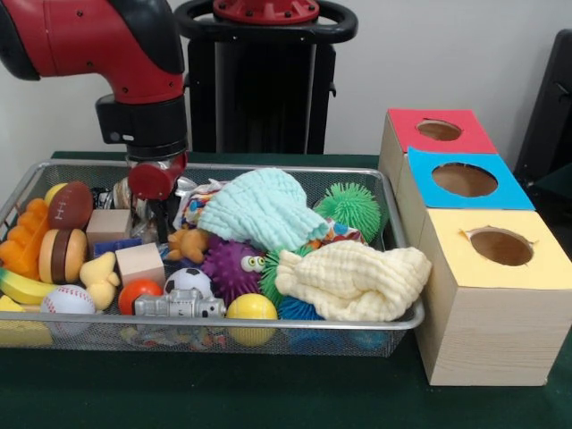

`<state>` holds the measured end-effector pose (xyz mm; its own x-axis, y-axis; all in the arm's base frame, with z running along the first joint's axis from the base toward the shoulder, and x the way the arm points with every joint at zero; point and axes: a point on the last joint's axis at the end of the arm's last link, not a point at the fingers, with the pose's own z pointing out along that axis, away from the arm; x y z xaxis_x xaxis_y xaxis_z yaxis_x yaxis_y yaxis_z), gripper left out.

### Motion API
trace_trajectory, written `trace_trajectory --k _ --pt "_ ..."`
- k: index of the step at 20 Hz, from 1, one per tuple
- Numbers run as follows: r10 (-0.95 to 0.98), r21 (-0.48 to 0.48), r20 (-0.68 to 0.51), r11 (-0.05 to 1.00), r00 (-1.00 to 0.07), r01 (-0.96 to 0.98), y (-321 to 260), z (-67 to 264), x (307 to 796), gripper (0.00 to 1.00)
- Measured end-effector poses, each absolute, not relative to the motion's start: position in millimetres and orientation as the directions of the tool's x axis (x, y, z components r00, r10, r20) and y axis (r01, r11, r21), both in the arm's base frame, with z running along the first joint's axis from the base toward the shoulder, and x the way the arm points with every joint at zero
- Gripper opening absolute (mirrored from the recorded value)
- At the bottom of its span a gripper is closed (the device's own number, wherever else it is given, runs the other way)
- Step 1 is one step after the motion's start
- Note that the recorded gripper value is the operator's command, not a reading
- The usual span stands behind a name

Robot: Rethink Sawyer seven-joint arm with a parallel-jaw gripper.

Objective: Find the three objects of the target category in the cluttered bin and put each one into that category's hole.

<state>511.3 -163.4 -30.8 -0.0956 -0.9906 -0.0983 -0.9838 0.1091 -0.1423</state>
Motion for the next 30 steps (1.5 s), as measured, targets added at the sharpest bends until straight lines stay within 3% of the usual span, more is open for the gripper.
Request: trace_trajectory --k 13,30 --pt "-1.000 -0.128 0.000 0.001 -0.001 -0.992 -155 -36 510 1.00" --pt "-0.994 -0.103 0.097 -0.052 0.042 -0.993 -168 -36 505 1.00"
